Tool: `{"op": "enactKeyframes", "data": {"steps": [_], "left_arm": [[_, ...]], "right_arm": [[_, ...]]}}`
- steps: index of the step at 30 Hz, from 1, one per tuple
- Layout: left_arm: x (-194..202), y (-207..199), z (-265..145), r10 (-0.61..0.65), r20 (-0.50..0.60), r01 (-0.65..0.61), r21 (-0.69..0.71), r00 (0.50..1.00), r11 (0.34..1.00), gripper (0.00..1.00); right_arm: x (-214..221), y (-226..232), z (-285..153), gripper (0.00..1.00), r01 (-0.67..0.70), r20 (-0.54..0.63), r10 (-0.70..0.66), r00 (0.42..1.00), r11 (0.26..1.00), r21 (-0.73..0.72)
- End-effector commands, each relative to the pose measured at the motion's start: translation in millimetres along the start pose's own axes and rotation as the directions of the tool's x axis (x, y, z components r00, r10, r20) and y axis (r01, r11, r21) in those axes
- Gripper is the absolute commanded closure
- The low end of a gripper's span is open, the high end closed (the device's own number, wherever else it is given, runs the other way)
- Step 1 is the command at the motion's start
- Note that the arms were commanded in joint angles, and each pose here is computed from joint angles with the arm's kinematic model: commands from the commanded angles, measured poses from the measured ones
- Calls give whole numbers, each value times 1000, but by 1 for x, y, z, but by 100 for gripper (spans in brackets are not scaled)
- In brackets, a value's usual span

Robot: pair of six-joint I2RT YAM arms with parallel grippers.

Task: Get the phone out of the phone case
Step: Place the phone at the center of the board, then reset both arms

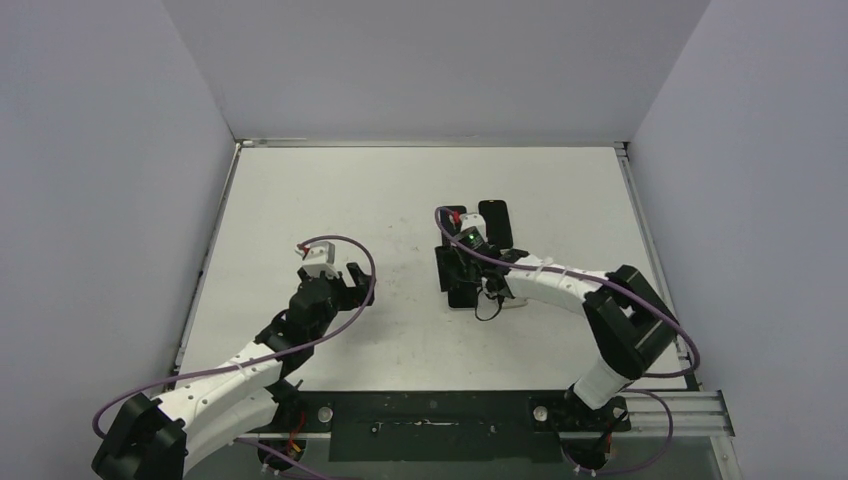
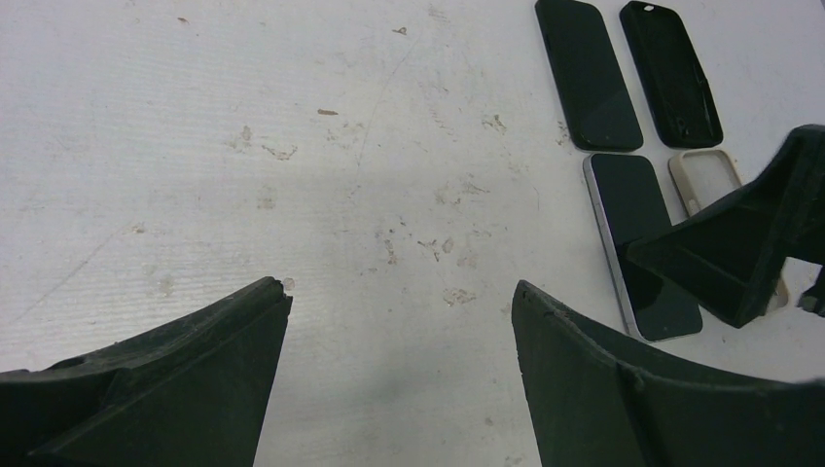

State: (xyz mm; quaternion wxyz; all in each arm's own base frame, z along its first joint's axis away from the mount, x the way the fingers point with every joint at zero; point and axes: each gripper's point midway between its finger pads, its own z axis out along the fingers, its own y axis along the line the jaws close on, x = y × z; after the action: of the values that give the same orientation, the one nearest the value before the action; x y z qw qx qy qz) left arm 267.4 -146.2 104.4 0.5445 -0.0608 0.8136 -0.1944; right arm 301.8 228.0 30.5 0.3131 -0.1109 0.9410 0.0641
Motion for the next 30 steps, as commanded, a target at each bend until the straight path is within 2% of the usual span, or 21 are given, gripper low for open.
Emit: {"op": "enactKeyframes", "data": {"steps": [1,5,8,11,13,17,26,27,29,30], "left_arm": [[-27,-20,-6,-40,45,38,46,998,998,18],[-35,-27,-14,-70,42,68,57,997,996,18],[-46,-38,-23,-85,36,82,83,996,993,18],[-62,-47,-37,-79,27,76,107,997,991,18],[-77,-49,-50,-56,39,51,112,998,992,18],[-112,-52,-82,-33,112,17,140,993,990,18],[-174,-32,-141,99,307,-130,81,947,988,16],[-178,-31,-145,103,333,-138,83,937,987,15],[-183,-28,-152,100,375,-141,83,922,986,5],[-183,-26,-154,98,389,-142,85,916,986,3]], "right_arm": [[-45,-7,-45,0,-39,187,44,981,999,-30],[-53,-33,-77,0,-92,288,89,953,996,-5],[-56,-62,-107,0,-154,395,115,911,986,68],[-63,-91,-147,0,-232,526,138,839,966,117],[-63,-104,-172,0,-233,592,117,798,964,124],[-57,-127,-220,0,-280,711,139,689,956,84],[-43,-157,-289,0,-344,819,183,544,939,19],[-42,-159,-292,0,-351,826,189,531,936,11],[-39,-160,-295,0,-357,831,202,518,934,-4],[-38,-161,-295,0,-364,833,211,511,931,-12]]}}
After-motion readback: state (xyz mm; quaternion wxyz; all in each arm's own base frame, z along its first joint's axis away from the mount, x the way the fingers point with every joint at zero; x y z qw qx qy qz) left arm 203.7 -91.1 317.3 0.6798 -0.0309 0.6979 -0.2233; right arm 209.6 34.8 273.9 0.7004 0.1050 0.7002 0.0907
